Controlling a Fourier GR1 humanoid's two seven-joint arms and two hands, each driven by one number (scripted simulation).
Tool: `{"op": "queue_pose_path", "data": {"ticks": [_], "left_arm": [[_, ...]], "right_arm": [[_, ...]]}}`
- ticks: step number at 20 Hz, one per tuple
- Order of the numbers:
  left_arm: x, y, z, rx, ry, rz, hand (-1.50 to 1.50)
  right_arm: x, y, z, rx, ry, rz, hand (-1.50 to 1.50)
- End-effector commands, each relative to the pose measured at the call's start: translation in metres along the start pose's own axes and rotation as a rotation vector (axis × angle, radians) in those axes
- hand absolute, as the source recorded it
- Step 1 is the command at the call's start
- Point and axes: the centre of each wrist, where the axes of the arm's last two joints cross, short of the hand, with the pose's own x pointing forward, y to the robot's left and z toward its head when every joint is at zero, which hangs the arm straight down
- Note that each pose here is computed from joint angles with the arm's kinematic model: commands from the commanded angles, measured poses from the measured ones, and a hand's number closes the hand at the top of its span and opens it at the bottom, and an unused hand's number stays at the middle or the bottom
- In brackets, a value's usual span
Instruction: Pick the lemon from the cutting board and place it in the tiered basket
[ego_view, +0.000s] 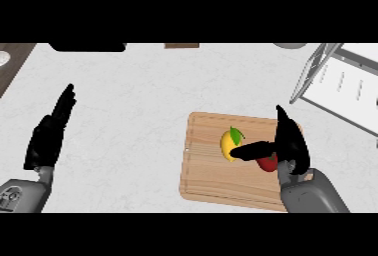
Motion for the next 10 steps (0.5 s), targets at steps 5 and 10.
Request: {"op": "queue_pose_path", "data": {"ticks": [5,10], "left_arm": [[0.005,0.004,-0.003,-0.005,0.012,0.005,0.0],[-0.011,-0.008,0.006,0.0,0.021,-0.003,0.0]], "right_arm": [[0.032,0.014,0.008,-0.011,0.181,0.108,-1.5],[0.02,0.038,0.014,-0.052,0.2,0.176,-1.5]]}}
